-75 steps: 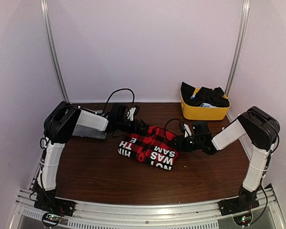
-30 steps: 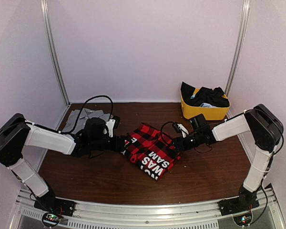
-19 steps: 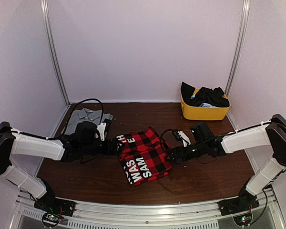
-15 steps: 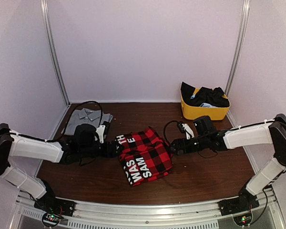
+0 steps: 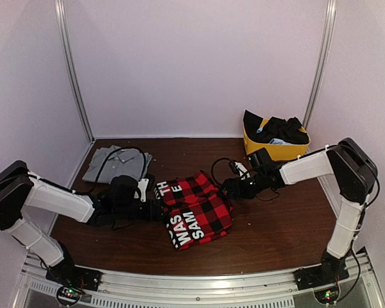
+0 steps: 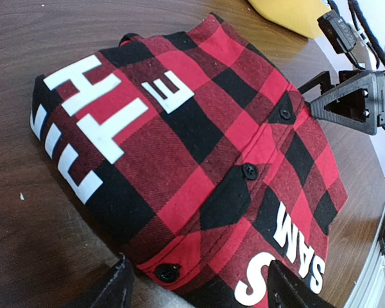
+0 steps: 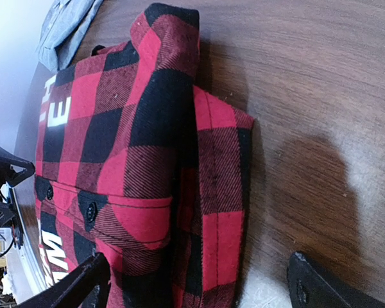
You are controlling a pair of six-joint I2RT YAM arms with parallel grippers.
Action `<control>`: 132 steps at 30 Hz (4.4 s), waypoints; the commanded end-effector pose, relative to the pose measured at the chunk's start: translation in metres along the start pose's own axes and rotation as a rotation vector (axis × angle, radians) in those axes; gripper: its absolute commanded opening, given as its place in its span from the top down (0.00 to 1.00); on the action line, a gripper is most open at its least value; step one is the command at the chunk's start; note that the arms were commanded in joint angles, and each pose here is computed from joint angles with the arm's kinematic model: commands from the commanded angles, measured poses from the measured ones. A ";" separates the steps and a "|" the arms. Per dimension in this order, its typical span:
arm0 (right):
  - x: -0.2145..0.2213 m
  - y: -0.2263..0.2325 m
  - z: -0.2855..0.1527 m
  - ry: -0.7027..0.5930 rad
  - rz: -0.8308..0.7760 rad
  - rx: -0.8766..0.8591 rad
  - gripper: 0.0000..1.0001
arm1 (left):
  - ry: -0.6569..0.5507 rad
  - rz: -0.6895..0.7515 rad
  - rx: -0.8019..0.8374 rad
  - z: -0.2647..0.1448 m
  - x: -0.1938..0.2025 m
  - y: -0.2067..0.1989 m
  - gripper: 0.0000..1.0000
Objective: Fold and stack the long sleeve shirts
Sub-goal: Pick up the square-folded shirt from the center of the board, then turn over the square-folded shirt at the center of the board, then rotate the square-folded shirt at the center of the board.
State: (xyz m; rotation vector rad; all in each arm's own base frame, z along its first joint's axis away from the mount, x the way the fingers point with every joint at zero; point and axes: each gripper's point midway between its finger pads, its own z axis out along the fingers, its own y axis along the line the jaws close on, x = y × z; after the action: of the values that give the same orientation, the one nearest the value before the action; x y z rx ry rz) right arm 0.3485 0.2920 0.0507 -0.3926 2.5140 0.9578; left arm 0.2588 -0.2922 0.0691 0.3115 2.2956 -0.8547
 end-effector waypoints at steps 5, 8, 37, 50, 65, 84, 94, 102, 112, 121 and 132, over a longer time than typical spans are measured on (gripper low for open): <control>0.015 0.006 0.015 0.080 0.046 -0.113 0.08 | -0.045 0.002 0.036 0.004 -0.006 -0.008 0.32; 0.021 0.011 0.019 0.092 0.068 -0.168 0.13 | -0.033 0.003 0.031 0.008 -0.002 -0.005 0.38; -0.020 -0.025 -0.068 -0.049 0.027 0.034 1.00 | -0.042 0.088 -0.086 0.009 0.003 -0.002 0.60; -0.089 -0.081 -0.258 -0.128 -0.054 1.039 1.00 | -0.118 0.157 -0.270 -0.027 -0.029 0.016 0.57; -0.019 0.016 -0.082 0.174 -0.407 1.156 1.00 | -0.130 0.140 -0.369 -0.046 -0.029 0.033 0.56; 0.086 0.180 0.054 0.193 -0.610 0.734 0.33 | -0.306 0.016 -0.541 -0.128 -0.057 0.070 0.52; 0.059 0.206 -0.002 0.074 -0.491 0.360 0.27 | -0.285 0.040 -0.479 -0.117 -0.058 0.061 0.52; -0.001 0.108 -0.045 -0.053 -0.256 0.277 0.29 | -0.248 0.076 -0.302 -0.095 -0.055 0.033 0.48; 0.028 0.012 -0.053 -0.022 -0.064 0.238 0.20 | -0.179 0.017 -0.013 -0.054 -0.034 -0.006 0.37; 0.106 0.016 -0.049 0.051 0.030 0.088 0.21 | -0.180 0.002 -0.059 -0.051 -0.033 0.001 0.31; 0.163 0.212 0.021 0.135 -0.179 -0.250 0.24 | -0.226 -0.009 -0.327 -0.090 -0.065 0.046 0.27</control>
State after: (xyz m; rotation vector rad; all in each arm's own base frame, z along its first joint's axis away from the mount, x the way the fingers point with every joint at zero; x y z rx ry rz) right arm 0.1481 0.3586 0.0417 -0.6623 2.5752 1.0247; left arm 0.2693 -0.2272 0.1163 0.1349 2.2120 -0.6059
